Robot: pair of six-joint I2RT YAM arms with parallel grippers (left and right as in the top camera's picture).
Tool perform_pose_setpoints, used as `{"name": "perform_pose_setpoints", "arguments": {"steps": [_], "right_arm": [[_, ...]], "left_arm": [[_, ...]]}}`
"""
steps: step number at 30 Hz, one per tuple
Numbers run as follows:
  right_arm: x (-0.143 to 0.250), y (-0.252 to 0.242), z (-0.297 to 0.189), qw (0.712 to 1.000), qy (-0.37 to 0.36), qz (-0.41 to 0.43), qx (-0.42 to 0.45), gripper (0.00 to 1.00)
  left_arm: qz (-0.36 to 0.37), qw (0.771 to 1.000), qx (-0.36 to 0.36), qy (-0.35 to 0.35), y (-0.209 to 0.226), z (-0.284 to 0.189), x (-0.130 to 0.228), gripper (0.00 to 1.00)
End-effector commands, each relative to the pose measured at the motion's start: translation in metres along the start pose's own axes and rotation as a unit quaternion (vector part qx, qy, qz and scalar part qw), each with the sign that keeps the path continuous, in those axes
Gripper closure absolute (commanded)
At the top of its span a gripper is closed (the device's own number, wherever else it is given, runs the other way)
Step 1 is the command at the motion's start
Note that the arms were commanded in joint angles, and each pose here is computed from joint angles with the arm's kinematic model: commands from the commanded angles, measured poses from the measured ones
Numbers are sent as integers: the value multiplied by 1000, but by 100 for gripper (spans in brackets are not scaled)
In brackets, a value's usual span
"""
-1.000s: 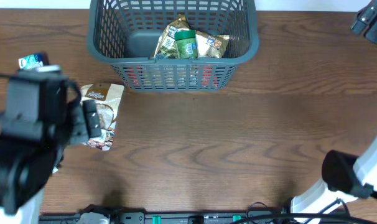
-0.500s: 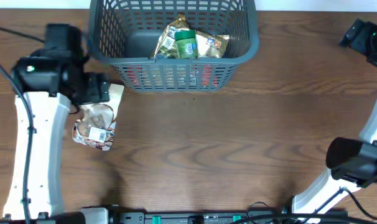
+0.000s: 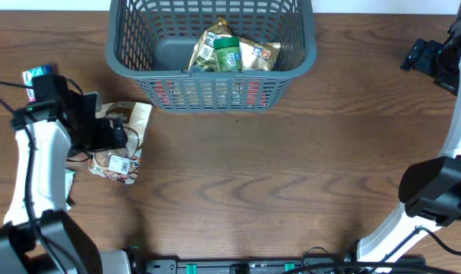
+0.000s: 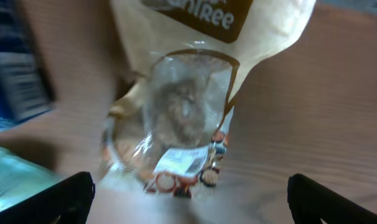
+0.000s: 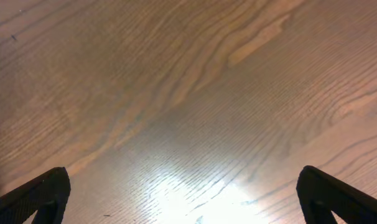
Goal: Pack container
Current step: 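Retract the right arm and reach the left gripper to the white PanTree pouch, then grasp the PanTree pouch with the left gripper and drop it into the basket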
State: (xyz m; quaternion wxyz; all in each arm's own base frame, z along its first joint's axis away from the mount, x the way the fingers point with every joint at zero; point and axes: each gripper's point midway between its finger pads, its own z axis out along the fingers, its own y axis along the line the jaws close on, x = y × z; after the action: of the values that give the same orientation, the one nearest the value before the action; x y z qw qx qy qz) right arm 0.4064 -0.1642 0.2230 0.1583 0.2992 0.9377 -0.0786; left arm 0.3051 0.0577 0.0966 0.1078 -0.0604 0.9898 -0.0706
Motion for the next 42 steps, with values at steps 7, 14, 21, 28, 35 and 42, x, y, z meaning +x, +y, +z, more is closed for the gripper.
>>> {"name": "perform_pose_setpoints", "arguments": {"steps": [7,14,21,28,35,42], "right_arm": [[0,2,1,1000,2,-16,-14,1],[-1,2,1,1000,-1,-15,-14,1],[-2,3,1,1000,-3,-16,-15,1],[-3,3,1,1000,-5,-24,-16,1],[-3,3,1,1000,-5,-24,-16,1],[-3,3,0,1000,-5,-26,-15,1]], "left_arm": [[27,997,1,69,3,55,9,1],[22,993,-15,112,16,90,18,1],[19,991,-13,130,18,103,24,1],[16,990,-11,142,17,101,30,4],[-19,988,-13,153,15,99,35,59],[-39,987,-14,157,12,87,37,94]]}}
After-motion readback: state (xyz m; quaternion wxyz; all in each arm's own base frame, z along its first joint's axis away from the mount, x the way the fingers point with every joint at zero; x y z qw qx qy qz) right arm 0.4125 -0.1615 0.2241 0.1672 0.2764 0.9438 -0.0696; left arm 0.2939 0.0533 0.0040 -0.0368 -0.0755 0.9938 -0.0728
